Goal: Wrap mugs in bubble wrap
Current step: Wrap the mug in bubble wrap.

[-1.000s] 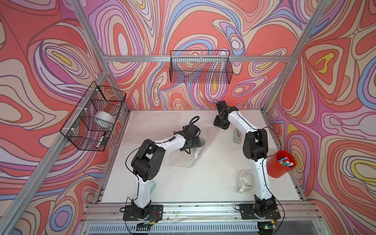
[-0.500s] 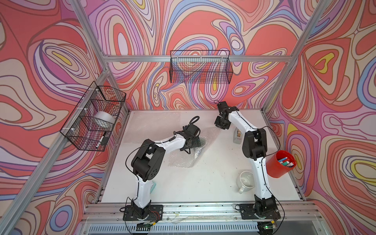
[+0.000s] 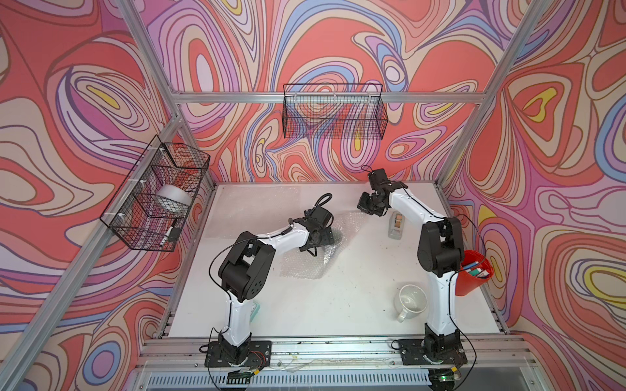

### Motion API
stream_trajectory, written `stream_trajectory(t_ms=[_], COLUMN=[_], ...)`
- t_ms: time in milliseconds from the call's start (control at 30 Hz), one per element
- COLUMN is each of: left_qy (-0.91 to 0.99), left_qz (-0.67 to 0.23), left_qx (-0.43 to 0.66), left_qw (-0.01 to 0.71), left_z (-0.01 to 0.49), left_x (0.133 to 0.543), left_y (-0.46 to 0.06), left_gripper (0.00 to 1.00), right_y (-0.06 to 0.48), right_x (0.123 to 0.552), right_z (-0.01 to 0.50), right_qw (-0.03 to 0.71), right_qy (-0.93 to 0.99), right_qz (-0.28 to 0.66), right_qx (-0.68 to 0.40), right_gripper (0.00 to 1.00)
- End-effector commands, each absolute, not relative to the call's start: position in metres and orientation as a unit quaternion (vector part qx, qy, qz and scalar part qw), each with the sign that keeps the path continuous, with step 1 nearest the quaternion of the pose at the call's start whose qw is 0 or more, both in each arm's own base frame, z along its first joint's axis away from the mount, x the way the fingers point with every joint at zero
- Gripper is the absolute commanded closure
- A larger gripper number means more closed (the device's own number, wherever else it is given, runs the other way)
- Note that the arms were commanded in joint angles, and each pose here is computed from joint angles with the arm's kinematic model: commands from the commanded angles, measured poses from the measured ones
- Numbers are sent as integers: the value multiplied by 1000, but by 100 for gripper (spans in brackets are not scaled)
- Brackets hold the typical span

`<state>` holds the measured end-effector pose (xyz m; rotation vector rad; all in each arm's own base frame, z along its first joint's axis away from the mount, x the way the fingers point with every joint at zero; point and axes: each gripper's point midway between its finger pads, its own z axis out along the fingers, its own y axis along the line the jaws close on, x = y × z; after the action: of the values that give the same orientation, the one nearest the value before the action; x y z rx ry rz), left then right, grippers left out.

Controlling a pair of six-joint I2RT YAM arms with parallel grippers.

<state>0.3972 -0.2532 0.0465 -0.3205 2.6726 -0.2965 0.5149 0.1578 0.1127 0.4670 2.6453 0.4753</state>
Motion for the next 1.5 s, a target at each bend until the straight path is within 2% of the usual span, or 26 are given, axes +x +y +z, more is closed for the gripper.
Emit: stream_trajectory(t_ms=[0, 267, 633, 967, 1167, 1233, 1400, 1467], left_qy=[968, 968, 969, 968, 964, 961, 950, 948], left_qz=[-90, -90, -91, -92, -102, -111, -144, -152], left_qx=[-126, -128, -128, -131, -136, -138, -144, -145], left_qw=[197, 195, 190, 192, 204, 213, 236, 241], left_z=[36, 35, 33, 35, 43, 49, 66, 70], left_x=[395, 395, 394, 394, 394, 393, 390, 388], left_y=[-247, -248, -249, -248, -248, -247, -248, -247], left_gripper=[4, 4, 4, 4, 5, 7, 25, 29], right_y=[174, 189, 248, 293, 285, 282, 282, 282], right_x=[516, 492, 458, 416, 403, 402, 397, 395], right_z=[149, 163, 188, 155, 120, 110, 89, 82], right_qw=[241, 233, 216, 139, 114, 107, 83, 75], right_qy=[933, 928, 902, 903, 922, 927, 933, 935], right_qz=[230, 268, 370, 404, 363, 352, 342, 337], right_qx=[137, 114, 58, 45, 73, 79, 80, 76], right_gripper=[99, 100, 100, 100, 100, 100, 100, 100])
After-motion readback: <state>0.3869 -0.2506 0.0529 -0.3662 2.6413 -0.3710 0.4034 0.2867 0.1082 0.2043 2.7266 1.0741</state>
